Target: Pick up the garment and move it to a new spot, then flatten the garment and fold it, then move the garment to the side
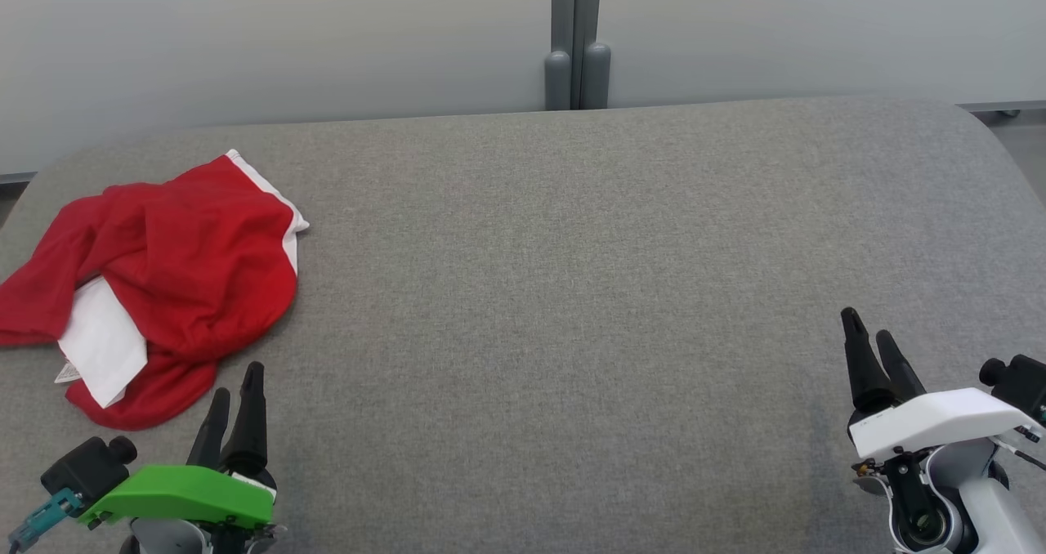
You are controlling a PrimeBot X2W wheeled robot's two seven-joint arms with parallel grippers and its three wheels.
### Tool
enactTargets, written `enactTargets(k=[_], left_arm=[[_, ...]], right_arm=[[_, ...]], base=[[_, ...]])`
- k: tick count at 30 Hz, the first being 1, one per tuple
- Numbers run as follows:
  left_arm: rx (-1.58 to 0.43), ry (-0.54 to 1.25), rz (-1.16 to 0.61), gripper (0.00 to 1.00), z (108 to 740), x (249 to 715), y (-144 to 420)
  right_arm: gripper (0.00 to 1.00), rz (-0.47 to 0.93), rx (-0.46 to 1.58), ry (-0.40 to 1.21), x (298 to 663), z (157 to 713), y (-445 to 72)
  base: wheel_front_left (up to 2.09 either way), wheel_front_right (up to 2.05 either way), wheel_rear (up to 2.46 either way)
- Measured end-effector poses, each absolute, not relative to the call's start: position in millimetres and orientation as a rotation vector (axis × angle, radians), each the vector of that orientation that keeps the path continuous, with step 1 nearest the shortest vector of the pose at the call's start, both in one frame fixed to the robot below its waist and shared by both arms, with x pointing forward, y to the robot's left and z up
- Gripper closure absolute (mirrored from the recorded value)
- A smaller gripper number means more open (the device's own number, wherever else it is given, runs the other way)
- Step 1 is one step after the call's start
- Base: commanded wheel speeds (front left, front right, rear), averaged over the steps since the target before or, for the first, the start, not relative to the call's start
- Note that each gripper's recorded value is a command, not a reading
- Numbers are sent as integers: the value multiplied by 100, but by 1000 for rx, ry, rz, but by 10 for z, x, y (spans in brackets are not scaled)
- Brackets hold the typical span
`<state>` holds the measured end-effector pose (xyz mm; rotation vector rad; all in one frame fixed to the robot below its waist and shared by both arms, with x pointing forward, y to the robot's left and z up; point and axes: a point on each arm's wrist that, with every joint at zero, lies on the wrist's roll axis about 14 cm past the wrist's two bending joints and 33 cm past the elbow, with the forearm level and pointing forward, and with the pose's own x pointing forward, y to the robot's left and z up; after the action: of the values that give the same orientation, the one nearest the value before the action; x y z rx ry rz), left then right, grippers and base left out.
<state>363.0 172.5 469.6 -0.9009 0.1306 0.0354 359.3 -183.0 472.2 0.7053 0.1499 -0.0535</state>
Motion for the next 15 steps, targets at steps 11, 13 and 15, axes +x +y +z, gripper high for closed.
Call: enactTargets(k=[11,13,15], left_arm=[[-763,102,5,0,4763,3647,1685],[-729,94,-4,0,4785,3652,1675],[-704,86,-11,0,4804,3656,1664]], right_arm=[[0,-31,556,122,3592,4774,-1795],[0,-24,523,118,3591,4785,-1791],[0,-21,497,106,3592,4805,-1794]], base=[[0,0,0],[0,0,0],[0,0,0]])
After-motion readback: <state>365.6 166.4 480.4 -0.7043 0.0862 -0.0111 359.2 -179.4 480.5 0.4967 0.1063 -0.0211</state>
